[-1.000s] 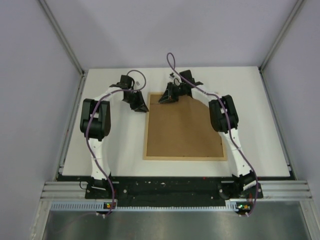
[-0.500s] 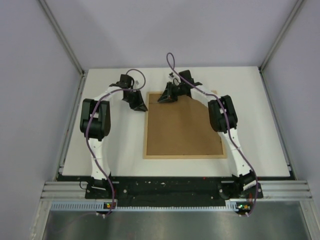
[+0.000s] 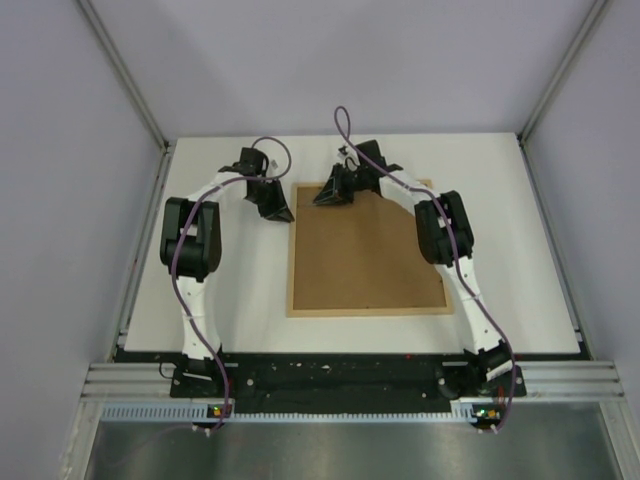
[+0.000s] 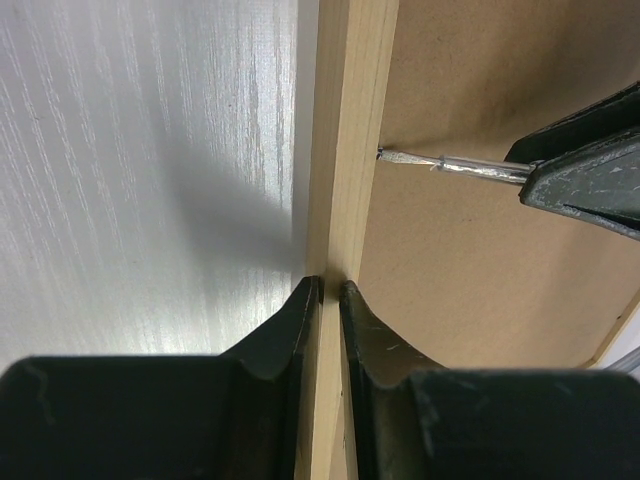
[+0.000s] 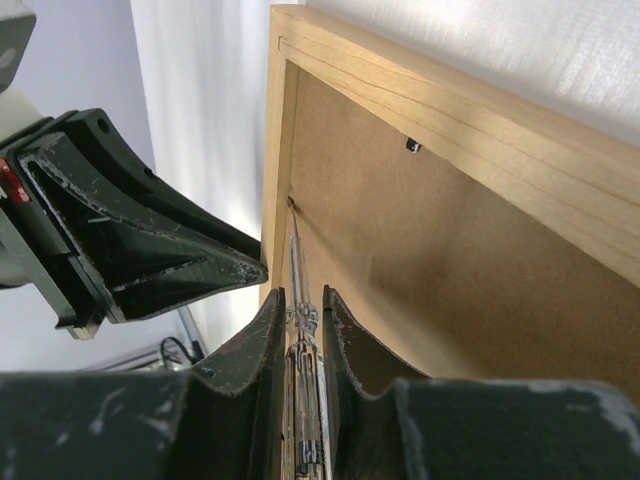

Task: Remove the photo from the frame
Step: Release the photo frame item from the photo frame.

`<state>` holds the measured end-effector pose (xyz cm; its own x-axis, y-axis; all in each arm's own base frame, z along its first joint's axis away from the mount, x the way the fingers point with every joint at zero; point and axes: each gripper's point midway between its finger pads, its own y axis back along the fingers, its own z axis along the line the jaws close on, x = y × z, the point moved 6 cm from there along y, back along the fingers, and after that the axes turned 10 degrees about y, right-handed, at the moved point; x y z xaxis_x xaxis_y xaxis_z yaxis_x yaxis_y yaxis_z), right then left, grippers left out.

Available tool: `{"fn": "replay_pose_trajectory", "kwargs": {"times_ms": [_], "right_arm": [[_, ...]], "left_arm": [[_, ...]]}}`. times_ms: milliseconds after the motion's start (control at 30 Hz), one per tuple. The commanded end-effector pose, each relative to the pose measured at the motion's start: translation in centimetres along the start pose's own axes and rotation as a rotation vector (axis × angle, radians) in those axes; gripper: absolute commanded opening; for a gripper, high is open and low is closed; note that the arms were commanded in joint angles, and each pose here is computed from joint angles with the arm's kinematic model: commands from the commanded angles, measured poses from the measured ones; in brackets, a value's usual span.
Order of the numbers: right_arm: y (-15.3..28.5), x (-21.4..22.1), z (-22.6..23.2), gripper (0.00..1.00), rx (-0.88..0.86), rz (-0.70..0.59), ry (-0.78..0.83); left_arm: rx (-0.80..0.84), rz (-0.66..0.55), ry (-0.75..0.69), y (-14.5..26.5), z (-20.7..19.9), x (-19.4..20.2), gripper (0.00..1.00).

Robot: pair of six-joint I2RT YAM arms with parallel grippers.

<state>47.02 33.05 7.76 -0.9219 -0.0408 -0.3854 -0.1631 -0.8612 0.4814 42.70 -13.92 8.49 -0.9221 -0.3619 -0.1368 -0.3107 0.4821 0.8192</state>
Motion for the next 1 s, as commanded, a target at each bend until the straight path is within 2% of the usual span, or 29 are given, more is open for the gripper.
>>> {"fn": "replay_pose_trajectory", "kwargs": {"times_ms": [0, 167, 367, 967], "right_arm": [[-5.5, 7.4, -4.9, 0.0, 0.179, 0.135, -0.151], [-5.9, 8.1, -5.6, 0.0, 0.174, 0.148, -0.186], [-5.9, 7.5, -4.5, 0.0, 0.184, 0.149, -0.075], [-5.9, 4.2, 6.6, 0.0, 0.219, 0.062, 0.3]], "left_arm": [[0.018, 0.065, -0.035, -2.1, -1.1, 1.7, 0.17], [0.014, 0.065, -0.045, -2.1, -1.3, 1.7, 0.17], [-0.003, 0.065, -0.05, -2.2, -1.4, 1.4, 0.17], [-0.025, 0.074, -0.063, -2.9, -1.7, 1.6, 0.12]]}}
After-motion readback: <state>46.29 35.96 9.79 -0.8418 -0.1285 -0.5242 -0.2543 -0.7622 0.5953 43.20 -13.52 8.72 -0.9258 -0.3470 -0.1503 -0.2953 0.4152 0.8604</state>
